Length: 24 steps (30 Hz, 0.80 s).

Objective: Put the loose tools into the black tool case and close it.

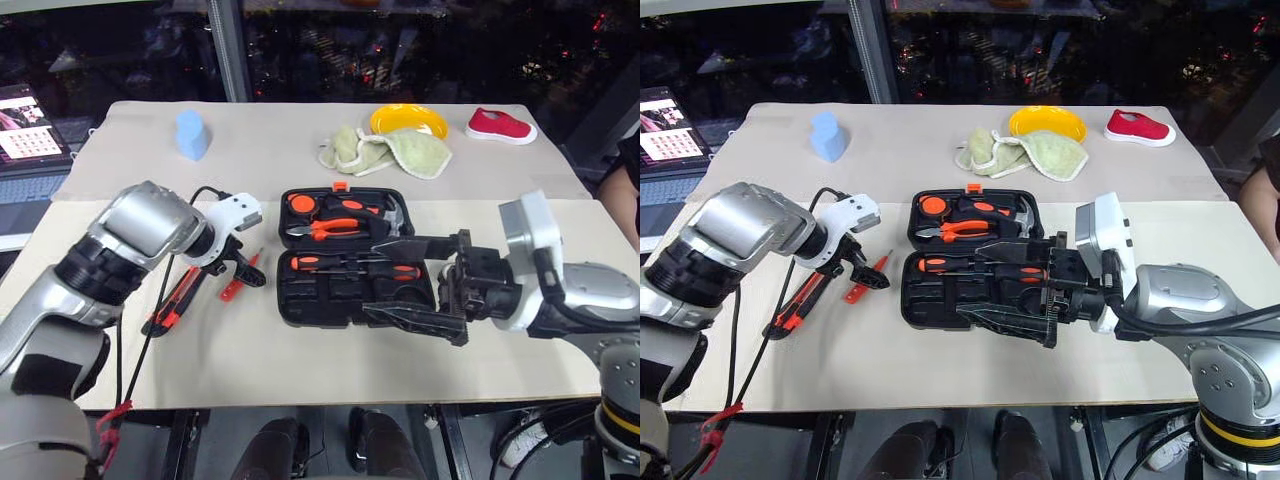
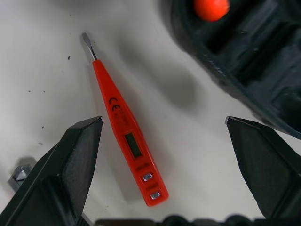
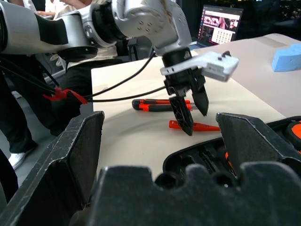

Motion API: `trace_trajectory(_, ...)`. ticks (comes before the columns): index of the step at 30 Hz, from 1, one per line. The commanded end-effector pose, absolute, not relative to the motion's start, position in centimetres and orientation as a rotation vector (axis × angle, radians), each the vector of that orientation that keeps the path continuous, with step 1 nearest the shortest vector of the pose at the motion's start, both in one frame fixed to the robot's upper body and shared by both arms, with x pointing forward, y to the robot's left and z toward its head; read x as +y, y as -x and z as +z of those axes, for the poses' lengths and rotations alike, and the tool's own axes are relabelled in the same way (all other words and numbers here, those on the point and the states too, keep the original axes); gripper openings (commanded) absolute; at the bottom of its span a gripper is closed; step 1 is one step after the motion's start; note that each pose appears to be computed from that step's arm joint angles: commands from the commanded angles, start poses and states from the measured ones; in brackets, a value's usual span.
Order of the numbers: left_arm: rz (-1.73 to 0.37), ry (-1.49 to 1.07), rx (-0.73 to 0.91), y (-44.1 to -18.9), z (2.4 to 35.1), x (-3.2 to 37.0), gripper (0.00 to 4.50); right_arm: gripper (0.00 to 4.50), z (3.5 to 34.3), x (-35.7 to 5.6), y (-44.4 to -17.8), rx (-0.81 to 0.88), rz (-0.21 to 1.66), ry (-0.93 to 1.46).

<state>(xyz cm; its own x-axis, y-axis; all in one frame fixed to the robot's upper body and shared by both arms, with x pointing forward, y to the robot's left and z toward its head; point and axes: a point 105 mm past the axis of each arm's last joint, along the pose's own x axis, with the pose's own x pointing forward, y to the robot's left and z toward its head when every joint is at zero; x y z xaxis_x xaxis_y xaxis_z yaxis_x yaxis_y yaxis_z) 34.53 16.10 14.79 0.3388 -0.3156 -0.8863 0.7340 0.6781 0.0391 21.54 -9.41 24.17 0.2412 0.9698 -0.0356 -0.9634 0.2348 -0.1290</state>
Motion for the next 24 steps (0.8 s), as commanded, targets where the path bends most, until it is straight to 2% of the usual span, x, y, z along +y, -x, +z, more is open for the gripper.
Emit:
trace_trajectory(1, -0.686, -0.536, 1.035, -35.0, 14.6, 17.1, 4.5, 4.43, 25.2, -9.1, -21.2, -0.128, 1.314, 0.156)
trace_trajectory(4, -0.681, -0.53, 1.055, -35.1, 14.4, 17.3, 4.5, 4.43, 25.2, -9.0, -21.2, -0.131, 1.305, 0.149)
trace_trajectory(5, -0.686, -0.529, 1.061, -35.1, 14.3, 17.2, 4.24, 4.49, 25.1, -9.0, -21.1, -0.13, 1.303, 0.148)
trace_trajectory(6, -0.693, -0.529, 1.067, -35.0, 14.1, 17.2, 4.24, 4.49, 25.1, -8.9, -21.1, -0.129, 1.302, 0.148)
trace_trajectory(17, -0.705, -0.5, 1.107, -34.9, 13.0, 16.7, 0.43, 4.5, 25.2, -9.1, -21.0, -0.126, 1.301, 0.17)
trace_trajectory(21, -0.691, -0.441, 1.096, -35.2, 13.4, 17.5, 0.41, 4.5, 25.1, -9.2, -21.0, -0.118, 1.289, 0.177)
trace_trajectory(24, -0.693, -0.424, 1.037, -35.9, 14.9, 18.3, 0.41, 4.5, 24.7, -9.7, -21.1, -0.081, 1.267, 0.178)
